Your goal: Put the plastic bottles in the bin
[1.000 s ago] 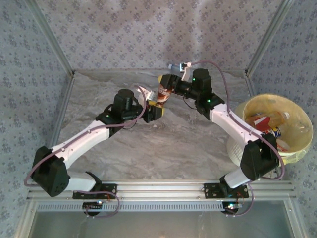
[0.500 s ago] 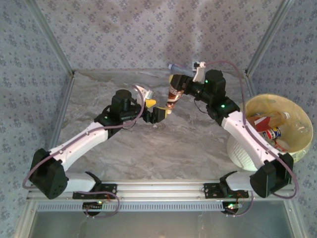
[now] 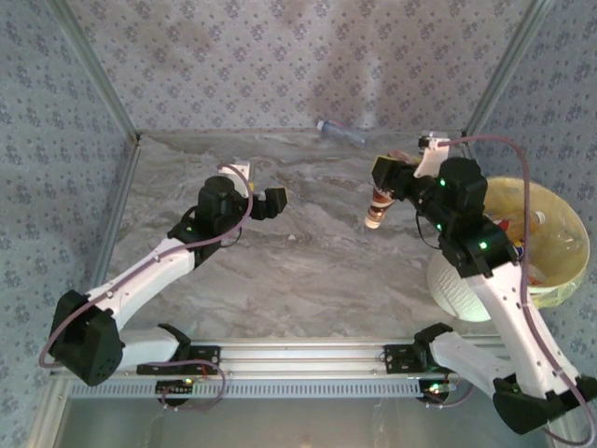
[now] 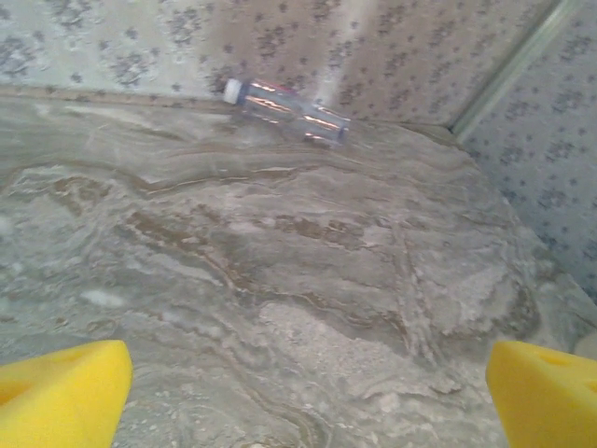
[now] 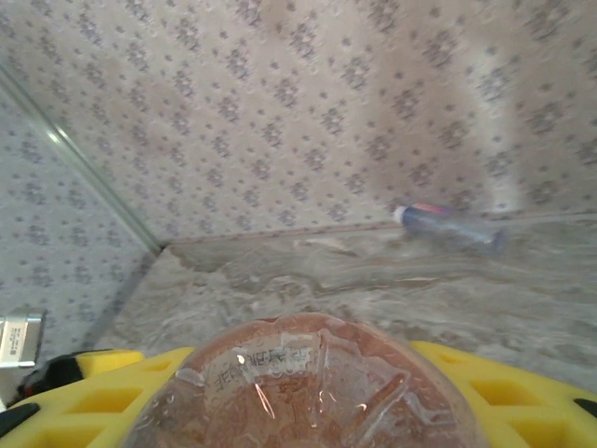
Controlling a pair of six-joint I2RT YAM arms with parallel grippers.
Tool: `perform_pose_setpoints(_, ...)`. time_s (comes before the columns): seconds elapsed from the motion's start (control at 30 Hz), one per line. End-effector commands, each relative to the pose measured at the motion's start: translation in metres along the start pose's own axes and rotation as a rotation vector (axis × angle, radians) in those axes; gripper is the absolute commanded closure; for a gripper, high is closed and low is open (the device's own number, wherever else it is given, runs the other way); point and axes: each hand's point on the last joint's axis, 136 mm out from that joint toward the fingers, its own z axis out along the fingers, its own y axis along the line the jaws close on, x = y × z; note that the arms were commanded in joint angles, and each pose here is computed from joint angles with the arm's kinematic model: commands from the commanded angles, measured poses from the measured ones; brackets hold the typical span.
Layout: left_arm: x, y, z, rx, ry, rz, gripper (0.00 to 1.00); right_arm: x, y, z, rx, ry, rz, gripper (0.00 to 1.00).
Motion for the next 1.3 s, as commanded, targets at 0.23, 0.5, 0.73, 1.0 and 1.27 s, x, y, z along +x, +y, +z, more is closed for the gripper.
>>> perform_pose_setpoints(0.23,-0.005,0.02,0.01,-0.078,-0.027,-0.077,0.02,-0.037,-0.059,-0.074,0.384,-0.086,-0.218,0.56)
perform_pose_setpoints(0.5,-0.009,0.022,0.016,-0.08,-0.024,-0.088,0.02,-0.052,-0.117,-0.153,0.804,-0.129,-0.284,0.56)
perform_pose_setpoints(0.73,-0.005,0.02,0.027,-0.063,-0.003,-0.107,0.02,-0.069,-0.131,-0.17,0.936,-0.145,-0.273,0.56)
perform_pose_setpoints(1.0,0.0,0.021,0.031,-0.053,0.012,-0.127,0.02,-0.089,-0.17,-0.142,0.901,-0.179,-0.042,0.56)
perform_pose_setpoints(1.27,0.003,0.027,0.025,-0.074,0.017,-0.127,0.02,-0.069,-0.228,-0.138,0.816,-0.227,0.295,0.59)
